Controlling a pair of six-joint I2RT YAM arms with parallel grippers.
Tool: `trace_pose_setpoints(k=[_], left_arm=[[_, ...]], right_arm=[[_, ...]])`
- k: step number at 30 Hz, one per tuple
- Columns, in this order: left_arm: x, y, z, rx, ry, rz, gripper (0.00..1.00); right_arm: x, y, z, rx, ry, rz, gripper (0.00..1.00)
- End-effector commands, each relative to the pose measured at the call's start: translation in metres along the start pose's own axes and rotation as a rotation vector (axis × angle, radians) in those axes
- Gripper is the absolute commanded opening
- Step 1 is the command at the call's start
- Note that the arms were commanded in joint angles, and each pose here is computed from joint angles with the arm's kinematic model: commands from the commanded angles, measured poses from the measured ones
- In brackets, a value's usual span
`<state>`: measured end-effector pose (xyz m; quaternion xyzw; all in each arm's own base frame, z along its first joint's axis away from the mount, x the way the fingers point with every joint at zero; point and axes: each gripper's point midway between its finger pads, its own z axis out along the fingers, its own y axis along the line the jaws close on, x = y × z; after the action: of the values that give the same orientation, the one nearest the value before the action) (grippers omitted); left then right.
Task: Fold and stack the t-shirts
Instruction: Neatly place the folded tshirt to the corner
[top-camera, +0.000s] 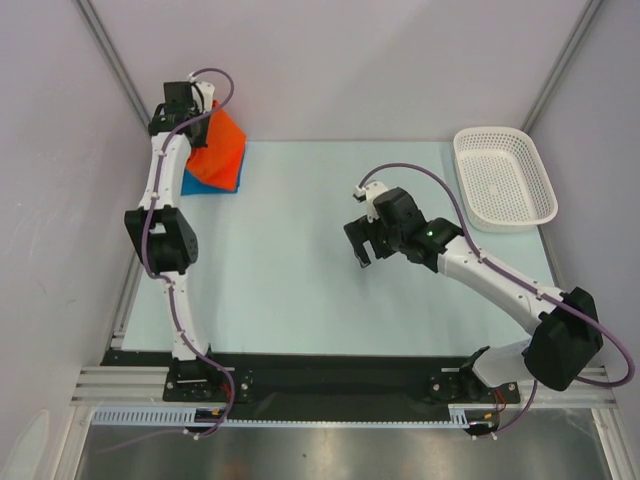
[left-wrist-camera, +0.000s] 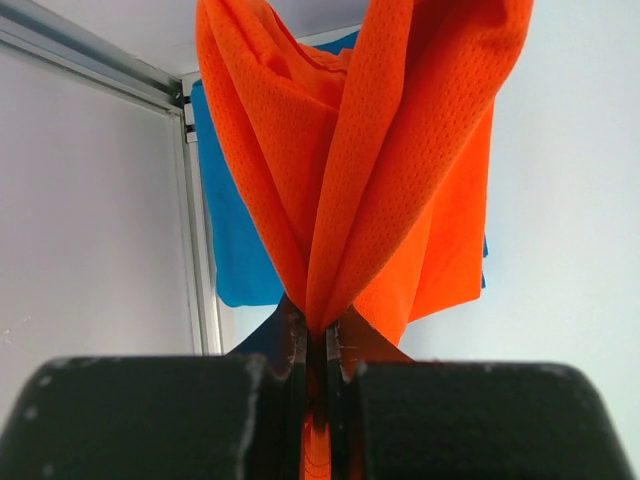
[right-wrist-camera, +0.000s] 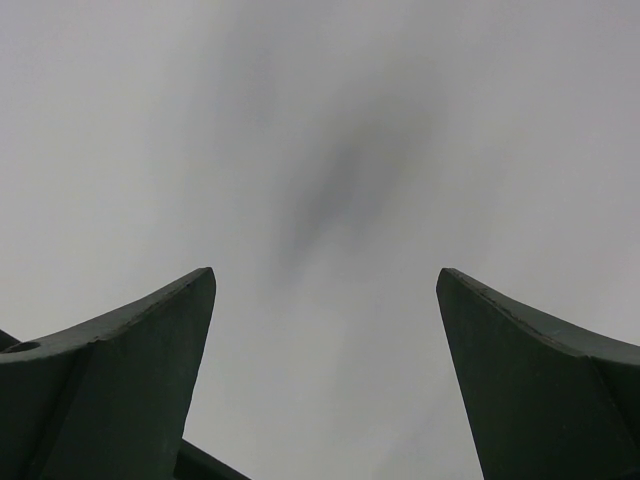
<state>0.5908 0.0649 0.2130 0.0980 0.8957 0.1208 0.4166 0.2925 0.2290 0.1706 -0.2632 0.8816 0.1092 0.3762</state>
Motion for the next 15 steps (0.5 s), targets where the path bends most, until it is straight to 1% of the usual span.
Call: trace_pose_setpoints(k=[1,9,11,15], left_arm=[[-0.012,0.008,0.005,0.013,-0.066,-0.043,0.00],[0.011,0.011,0.038,0.017,-0.032,-0.075,0.00],[0.014,0.017,0.046,0.007,-0.038,-0.100,0.00],[0.034,0.028,0.065,-0.042,0.001,-0.174,0.00]], right_arm=[[-0.021,0.001,-0.003,0.005,-0.037,0.011,1.00],[-0.025,0.005,0.005,0.006,-0.019,0.012,1.00],[-0.023,0.004,0.008,0.014,-0.005,0.018,1.00],[-0.026,0.005,0.013,0.018,0.009,0.029,1.00]])
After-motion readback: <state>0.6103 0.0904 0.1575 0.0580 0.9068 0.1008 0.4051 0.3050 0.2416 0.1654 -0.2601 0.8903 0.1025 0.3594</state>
